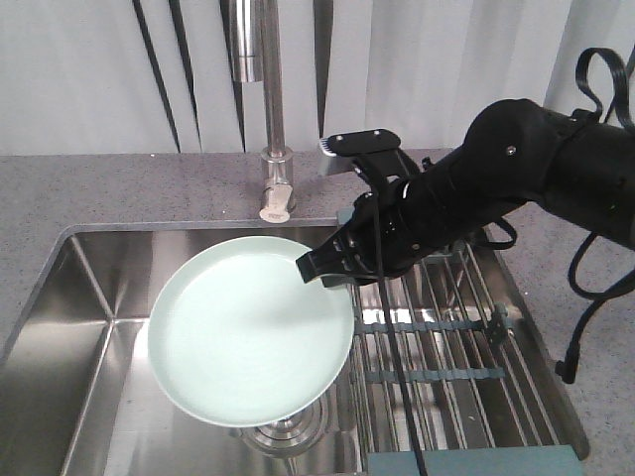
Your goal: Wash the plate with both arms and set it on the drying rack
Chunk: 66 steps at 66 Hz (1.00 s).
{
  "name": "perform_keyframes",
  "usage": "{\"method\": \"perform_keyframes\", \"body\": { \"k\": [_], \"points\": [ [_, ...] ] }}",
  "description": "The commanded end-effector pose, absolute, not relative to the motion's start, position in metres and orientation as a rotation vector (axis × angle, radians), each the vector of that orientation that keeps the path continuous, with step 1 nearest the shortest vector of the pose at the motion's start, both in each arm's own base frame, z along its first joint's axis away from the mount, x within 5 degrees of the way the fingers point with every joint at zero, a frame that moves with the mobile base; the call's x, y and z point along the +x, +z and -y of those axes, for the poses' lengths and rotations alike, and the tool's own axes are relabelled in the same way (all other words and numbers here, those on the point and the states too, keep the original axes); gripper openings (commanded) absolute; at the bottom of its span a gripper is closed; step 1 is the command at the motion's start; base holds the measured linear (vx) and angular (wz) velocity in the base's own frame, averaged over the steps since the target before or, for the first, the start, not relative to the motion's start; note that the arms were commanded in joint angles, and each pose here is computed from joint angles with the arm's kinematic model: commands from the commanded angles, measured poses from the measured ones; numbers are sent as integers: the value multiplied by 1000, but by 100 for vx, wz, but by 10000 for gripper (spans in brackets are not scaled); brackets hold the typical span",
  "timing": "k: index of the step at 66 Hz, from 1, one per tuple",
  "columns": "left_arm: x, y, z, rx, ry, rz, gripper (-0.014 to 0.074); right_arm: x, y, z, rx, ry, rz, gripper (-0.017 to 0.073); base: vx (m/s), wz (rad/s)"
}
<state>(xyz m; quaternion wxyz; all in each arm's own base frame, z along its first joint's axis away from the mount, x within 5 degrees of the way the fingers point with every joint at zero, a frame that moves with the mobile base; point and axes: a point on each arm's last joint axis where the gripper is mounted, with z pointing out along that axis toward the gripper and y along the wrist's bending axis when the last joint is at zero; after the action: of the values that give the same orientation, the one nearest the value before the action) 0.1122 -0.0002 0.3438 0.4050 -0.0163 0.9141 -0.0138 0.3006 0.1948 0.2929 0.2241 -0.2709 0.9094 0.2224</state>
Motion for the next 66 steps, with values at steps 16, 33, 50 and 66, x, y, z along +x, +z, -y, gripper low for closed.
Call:
{"method": "perform_keyframes", "body": {
  "k": [16,33,50,66],
  "points": [
    [115,355,0,-51,-44,-2230,495,302,337,-231,-778,682,-2348,-4,0,0],
    [115,355,0,-51,-44,-2230,495,333,341,-251,-804,686,-2332,-4,0,0],
    [115,355,0,-51,-44,-2230,495,376,345,-237,-736,653,-2322,-4,0,0],
    [115,355,0,-51,-44,-2230,495,394,351,-198,-639,610,-2350,-4,0,0]
  ]
}}
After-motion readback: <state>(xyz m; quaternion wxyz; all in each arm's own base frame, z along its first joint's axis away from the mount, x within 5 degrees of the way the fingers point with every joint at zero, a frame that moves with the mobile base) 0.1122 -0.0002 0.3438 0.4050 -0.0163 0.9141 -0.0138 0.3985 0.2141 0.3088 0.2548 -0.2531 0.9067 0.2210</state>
